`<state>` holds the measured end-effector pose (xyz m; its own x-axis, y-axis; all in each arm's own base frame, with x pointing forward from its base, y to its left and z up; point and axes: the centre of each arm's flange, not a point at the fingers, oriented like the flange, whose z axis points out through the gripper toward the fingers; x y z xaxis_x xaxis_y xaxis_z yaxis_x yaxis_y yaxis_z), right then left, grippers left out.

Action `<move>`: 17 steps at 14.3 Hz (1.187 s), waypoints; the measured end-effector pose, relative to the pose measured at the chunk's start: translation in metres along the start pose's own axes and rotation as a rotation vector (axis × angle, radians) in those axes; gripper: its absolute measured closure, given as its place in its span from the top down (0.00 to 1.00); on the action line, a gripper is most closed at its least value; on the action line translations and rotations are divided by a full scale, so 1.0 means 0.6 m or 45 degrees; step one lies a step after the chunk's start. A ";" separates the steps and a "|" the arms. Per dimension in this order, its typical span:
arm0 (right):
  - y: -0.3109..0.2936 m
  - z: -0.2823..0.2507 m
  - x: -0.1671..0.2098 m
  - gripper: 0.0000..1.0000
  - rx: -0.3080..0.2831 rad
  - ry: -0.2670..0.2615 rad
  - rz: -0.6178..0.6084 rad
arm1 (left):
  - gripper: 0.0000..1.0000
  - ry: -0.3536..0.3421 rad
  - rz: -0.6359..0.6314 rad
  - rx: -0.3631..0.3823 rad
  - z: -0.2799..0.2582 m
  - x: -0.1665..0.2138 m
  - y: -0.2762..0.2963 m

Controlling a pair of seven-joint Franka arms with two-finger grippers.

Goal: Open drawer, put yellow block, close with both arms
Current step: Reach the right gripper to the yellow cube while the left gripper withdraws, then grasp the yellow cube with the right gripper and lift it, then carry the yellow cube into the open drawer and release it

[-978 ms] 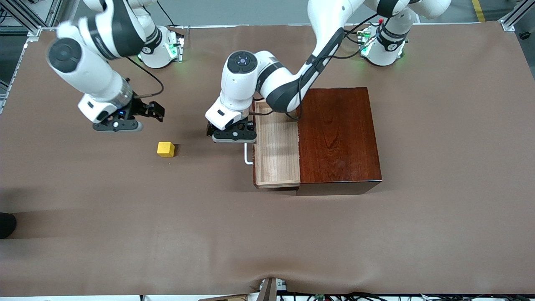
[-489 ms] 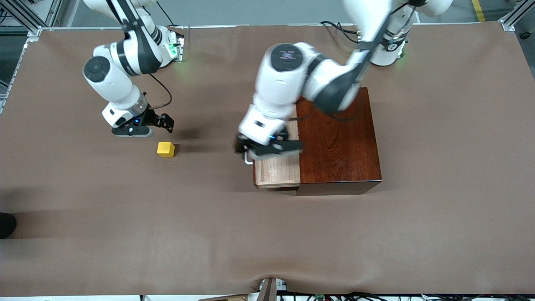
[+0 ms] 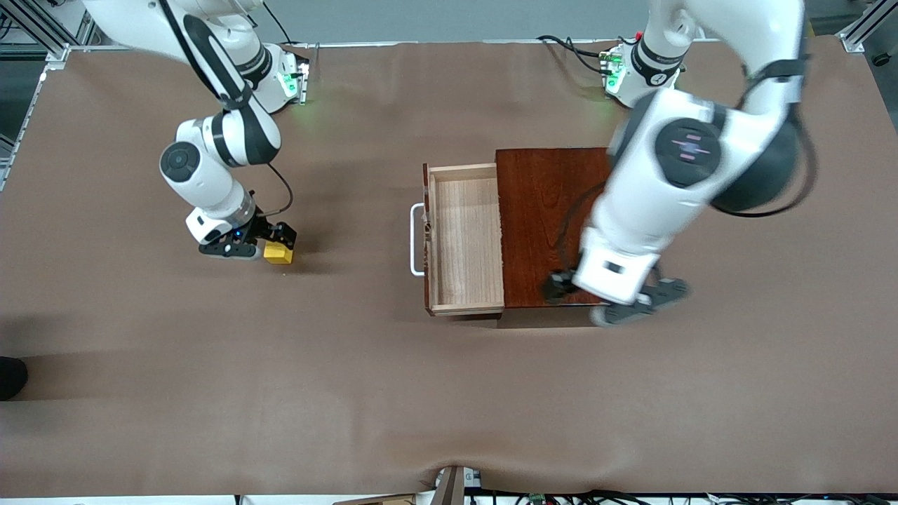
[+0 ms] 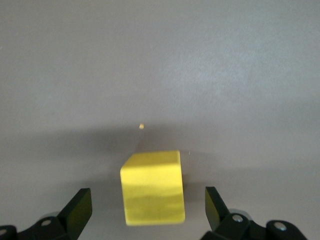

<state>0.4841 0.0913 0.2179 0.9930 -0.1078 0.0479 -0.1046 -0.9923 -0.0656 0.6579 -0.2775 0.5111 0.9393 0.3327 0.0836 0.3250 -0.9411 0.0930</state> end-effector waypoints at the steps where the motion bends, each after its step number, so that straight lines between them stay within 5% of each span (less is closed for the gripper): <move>1: 0.001 0.008 0.005 1.00 -0.001 -0.007 0.005 | 1.00 -0.006 0.008 0.011 -0.006 0.021 -0.036; 4: 0.002 0.027 0.005 1.00 -0.005 -0.036 0.007 | 1.00 -0.022 0.049 0.031 -0.023 0.054 -0.123; 8: 0.002 0.040 -0.007 0.59 -0.021 -0.109 0.003 | 1.00 -0.049 0.145 0.045 -0.048 0.046 -0.198; 11: -0.002 0.028 0.000 0.56 -0.023 -0.128 -0.005 | 1.00 -0.069 0.245 0.050 -0.064 0.026 -0.242; 14: -0.020 -0.076 0.033 0.56 -0.029 -0.180 -0.025 | 1.00 -0.098 0.351 0.055 -0.088 0.013 -0.304; 17: -0.049 -0.294 0.059 0.56 -0.042 -0.258 -0.056 | 1.00 -0.156 0.478 0.078 -0.111 0.004 -0.361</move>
<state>0.5127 0.1059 0.3972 0.9870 -0.0532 -0.1518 -0.0592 -0.9976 -0.0352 0.5823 -0.0689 0.5572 0.9990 -0.0415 -0.0191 -0.0411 -0.9990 0.0189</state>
